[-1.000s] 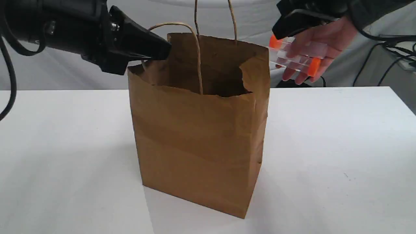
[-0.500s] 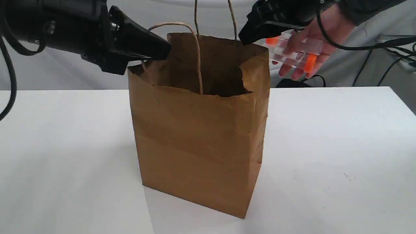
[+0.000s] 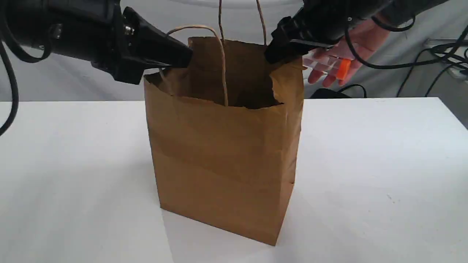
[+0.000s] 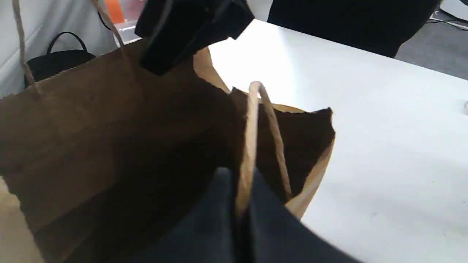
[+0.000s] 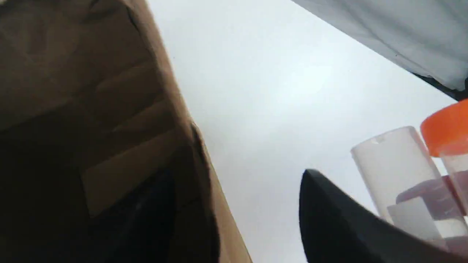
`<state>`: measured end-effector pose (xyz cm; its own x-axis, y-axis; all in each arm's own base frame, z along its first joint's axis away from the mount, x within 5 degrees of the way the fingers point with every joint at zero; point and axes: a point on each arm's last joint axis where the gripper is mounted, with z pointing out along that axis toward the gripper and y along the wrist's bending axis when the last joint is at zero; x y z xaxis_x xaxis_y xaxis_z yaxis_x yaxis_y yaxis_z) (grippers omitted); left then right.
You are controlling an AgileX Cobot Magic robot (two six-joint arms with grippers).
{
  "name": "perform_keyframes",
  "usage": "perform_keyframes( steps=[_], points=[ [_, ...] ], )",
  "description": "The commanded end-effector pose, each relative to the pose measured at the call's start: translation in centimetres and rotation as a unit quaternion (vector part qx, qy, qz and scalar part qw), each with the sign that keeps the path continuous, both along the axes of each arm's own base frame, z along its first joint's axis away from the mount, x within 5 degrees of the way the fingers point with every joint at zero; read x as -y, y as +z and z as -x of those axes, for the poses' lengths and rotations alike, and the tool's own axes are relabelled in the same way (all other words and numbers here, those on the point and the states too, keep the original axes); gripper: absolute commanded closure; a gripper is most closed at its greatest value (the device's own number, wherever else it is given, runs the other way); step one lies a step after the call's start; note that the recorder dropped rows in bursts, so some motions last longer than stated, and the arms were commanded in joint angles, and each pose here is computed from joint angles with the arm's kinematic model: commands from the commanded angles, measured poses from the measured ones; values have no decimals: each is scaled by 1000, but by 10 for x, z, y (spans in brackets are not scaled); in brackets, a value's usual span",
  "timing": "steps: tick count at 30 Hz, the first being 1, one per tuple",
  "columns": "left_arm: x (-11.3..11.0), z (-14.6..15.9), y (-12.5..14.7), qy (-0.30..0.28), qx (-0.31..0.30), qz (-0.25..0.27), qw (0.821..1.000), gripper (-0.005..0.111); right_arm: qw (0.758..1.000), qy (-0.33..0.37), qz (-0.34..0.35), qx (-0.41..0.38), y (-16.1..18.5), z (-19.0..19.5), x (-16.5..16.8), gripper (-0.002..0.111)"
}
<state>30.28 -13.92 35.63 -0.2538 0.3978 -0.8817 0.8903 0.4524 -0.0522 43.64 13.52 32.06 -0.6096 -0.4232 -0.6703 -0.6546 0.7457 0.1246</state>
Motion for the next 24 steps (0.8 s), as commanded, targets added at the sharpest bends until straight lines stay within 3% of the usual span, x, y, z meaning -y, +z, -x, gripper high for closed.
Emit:
perform_keyframes(
  steps=[1, 5, 7, 9, 18, 24],
  points=[
    [2, 1, 2, -1, -4, 8, 1000, 107, 1000, 1, -8, -1, -1, -1, -3, 60],
    [2, 1, 2, -1, -4, 8, 1000, 107, 1000, 1, -24, -5, -1, -1, -5, 71],
    [2, 1, 2, -1, -4, 8, 1000, 107, 999, 1, -36, -7, 0, -1, -6, 85],
    [2, 1, 2, 0, -5, 9, 1000, 107, 999, 2, -44, -11, 1, -1, -7, 108],
    [3, 4, 7, 0, -5, 21, 1000, 107, 995, -21, -81, -49, 3, 2, -9, 108],
    [1, 18, 50, -9, 26, 52, 998, 107, 989, -48, -107, -89, -4, -1, -8, 108]
  ],
)
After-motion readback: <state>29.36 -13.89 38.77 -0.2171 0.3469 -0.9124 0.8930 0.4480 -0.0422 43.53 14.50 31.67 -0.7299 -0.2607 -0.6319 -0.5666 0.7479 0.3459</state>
